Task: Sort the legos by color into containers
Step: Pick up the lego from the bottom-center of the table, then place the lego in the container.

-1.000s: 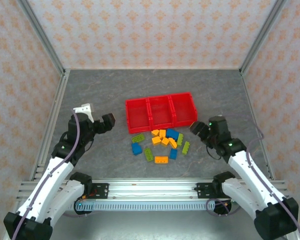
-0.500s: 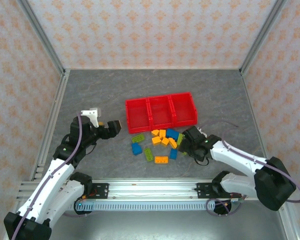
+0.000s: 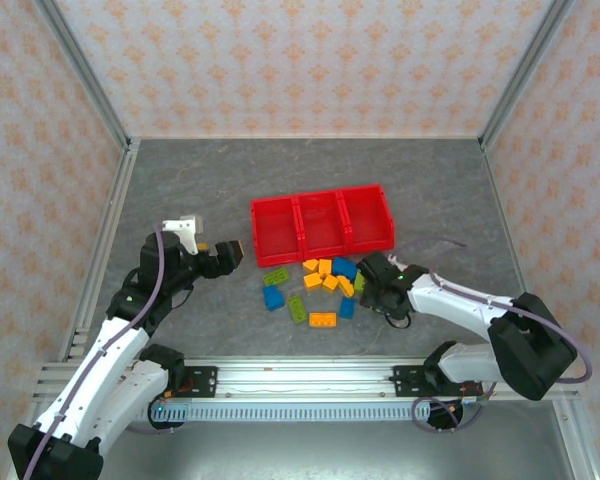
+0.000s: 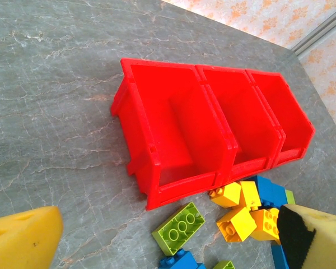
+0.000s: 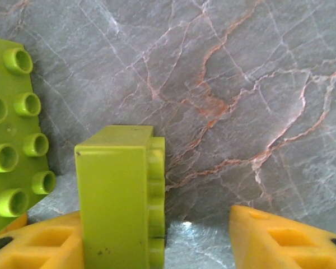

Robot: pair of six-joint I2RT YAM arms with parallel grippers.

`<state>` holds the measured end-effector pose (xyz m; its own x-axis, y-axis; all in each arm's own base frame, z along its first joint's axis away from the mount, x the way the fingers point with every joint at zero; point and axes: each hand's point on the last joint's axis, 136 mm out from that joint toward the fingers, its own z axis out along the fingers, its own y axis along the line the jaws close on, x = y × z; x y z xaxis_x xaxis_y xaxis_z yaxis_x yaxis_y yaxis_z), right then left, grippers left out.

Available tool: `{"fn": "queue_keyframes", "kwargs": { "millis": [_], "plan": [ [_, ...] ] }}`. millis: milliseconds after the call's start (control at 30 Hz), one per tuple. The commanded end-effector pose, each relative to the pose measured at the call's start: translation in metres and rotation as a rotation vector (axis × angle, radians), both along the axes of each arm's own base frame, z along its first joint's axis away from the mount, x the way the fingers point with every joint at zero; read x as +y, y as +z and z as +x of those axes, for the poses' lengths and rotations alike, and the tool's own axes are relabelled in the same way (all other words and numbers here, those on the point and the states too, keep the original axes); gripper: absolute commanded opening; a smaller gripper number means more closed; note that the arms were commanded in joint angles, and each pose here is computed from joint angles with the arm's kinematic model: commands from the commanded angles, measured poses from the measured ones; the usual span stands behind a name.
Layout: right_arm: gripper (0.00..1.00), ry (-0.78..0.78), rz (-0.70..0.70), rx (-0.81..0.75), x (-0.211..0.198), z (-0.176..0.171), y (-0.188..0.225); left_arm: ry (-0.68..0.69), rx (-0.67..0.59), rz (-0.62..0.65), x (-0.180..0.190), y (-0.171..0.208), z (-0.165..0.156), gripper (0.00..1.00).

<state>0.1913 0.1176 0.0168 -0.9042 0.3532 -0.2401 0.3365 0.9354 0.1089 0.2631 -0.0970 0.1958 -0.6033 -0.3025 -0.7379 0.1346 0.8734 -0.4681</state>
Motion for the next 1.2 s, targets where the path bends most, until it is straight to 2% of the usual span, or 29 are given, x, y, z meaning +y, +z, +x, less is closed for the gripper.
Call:
{"fn": "queue_keyframes", "kwargs": {
  "millis": [0, 133, 200, 333, 500, 633, 767, 967, 1167],
  "plan": [
    [0.50, 0.005, -0.061, -0.049, -0.005, 0.013, 0.005, -0.017, -0.034, 0.002, -0.002, 0.004, 0.001, 0.99],
    [0.38, 0.024, -0.050, -0.062, 0.001, 0.019, 0.010, -0.021, -0.033, 0.002, -0.003, 0.003, 0.001, 0.99],
    [0.25, 0.036, -0.028, -0.062, 0.009, 0.022, 0.020, -0.021, -0.032, 0.002, -0.003, 0.003, 0.001, 0.99],
    [0.14, 0.098, 0.022, -0.173, 0.040, 0.037, 0.081, -0.015, -0.029, 0.004, -0.002, 0.003, 0.001, 0.99],
    [0.11, 0.124, 0.058, -0.305, 0.050, 0.057, 0.145, -0.010, -0.043, 0.002, -0.001, 0.007, 0.000, 0.99],
    [0.08, 0.187, -0.055, -0.391, 0.045, 0.083, 0.172, -0.004, -0.059, 0.003, 0.001, 0.010, -0.001, 0.99],
    [0.00, 0.224, -0.152, -0.402, 0.038, 0.118, 0.177, -0.001, -0.065, 0.002, 0.001, 0.012, -0.002, 0.99],
    [0.01, 0.384, -0.230, -0.376, 0.048, 0.161, 0.181, 0.009, -0.063, 0.000, 0.003, 0.011, -0.002, 0.99],
    [0.07, 0.467, -0.253, -0.342, 0.044, 0.184, 0.146, 0.012, -0.066, 0.000, 0.003, 0.013, -0.002, 0.99]
  ]
}}
